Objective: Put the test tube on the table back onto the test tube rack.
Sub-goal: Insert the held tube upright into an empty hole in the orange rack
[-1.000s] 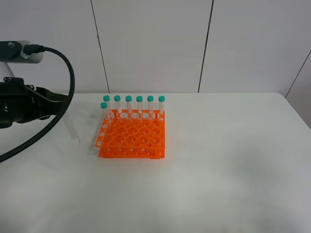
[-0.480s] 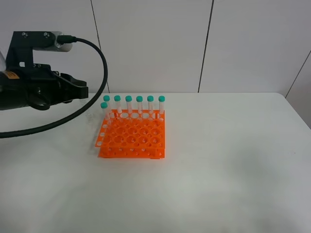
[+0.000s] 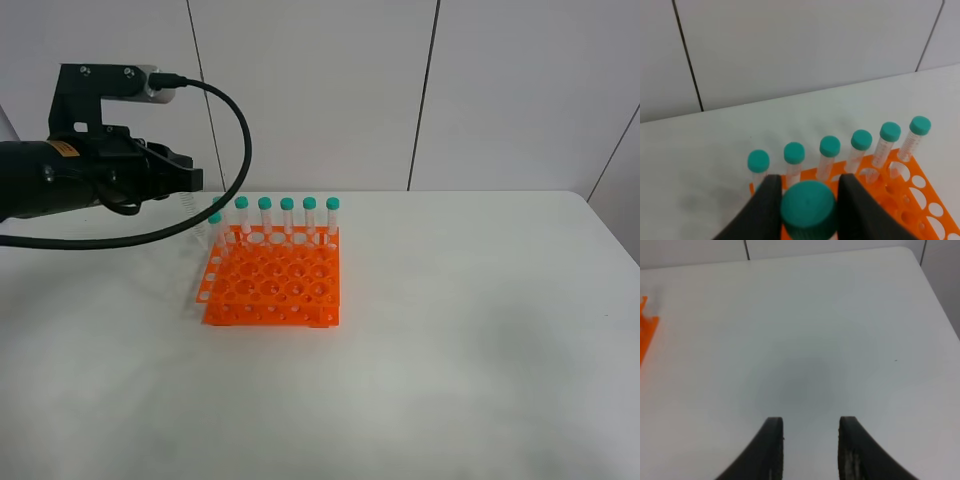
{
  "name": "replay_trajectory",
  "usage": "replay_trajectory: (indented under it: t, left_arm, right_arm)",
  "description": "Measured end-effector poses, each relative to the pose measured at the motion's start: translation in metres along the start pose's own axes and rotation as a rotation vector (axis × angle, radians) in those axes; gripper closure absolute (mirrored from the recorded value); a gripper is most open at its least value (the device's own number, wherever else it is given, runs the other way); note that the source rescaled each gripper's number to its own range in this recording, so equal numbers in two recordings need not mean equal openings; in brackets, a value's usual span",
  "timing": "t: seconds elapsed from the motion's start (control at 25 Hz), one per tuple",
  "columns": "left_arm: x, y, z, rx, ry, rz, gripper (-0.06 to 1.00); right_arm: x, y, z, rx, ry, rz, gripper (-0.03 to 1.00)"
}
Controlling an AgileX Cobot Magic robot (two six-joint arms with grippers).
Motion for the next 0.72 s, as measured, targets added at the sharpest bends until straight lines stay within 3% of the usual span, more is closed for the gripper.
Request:
replay_trajectory:
  t: [0.72]
  left_arm:
    - [0.059, 0.006, -0.008, -0.061, 0.015, -0.075, 0.48]
  right_arm:
    - [0.000, 0.000, 0.000, 0.000, 0.000, 0.000, 0.59]
Point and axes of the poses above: a point on each arm's last joint axis where the gripper is mounted, x pointing out along that axis toward the gripper, z along the wrist's bending axis when the last joint is at zero, y = z × x, the point moved 5 cm from there along x, pointing out along that axis toward the gripper, and after that the axes turned 6 degrees about x, right-handed, at the moved point
